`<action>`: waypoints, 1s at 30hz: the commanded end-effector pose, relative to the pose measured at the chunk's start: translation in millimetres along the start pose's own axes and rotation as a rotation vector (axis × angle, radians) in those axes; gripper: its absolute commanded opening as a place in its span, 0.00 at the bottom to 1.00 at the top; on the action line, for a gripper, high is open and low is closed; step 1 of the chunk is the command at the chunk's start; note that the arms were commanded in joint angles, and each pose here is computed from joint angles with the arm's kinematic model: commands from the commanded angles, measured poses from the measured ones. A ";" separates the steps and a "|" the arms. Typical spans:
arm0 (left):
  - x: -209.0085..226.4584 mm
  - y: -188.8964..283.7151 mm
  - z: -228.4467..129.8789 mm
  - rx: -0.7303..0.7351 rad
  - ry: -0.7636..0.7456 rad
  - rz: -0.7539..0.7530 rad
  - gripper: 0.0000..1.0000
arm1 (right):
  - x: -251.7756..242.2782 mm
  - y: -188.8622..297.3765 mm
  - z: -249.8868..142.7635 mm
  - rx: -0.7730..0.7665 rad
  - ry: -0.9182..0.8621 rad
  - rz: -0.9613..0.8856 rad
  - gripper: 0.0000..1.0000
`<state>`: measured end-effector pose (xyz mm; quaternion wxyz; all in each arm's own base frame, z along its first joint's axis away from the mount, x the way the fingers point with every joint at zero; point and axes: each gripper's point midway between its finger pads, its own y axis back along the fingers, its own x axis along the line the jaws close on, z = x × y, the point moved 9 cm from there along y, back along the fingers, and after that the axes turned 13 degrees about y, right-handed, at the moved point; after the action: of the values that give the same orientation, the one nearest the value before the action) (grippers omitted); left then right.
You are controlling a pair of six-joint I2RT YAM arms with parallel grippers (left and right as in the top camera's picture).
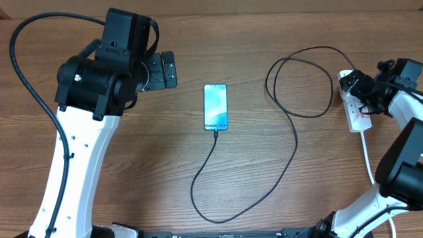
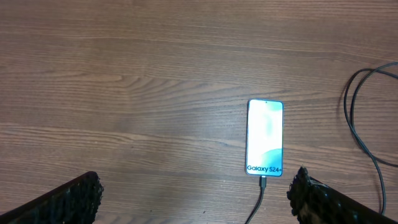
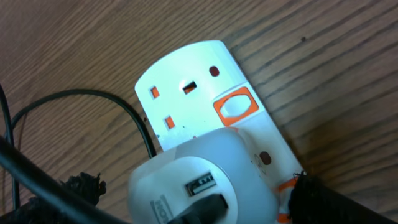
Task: Plug charger to phone and switch on socket
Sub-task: 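Press the orange switch beside the charger plug with the right gripper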
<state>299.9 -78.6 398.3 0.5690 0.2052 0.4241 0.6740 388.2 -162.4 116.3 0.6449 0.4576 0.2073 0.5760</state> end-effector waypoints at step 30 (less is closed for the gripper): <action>1.0 2.1 1.4 -0.015 -0.018 0.010 1.00 | 19.2 -19.4 -24.8 0.141 -0.015 0.159 1.00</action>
<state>299.8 -78.5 398.4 0.5691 0.2051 0.4241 0.6740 386.8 -158.2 118.9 0.6227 0.4656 0.2165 0.5904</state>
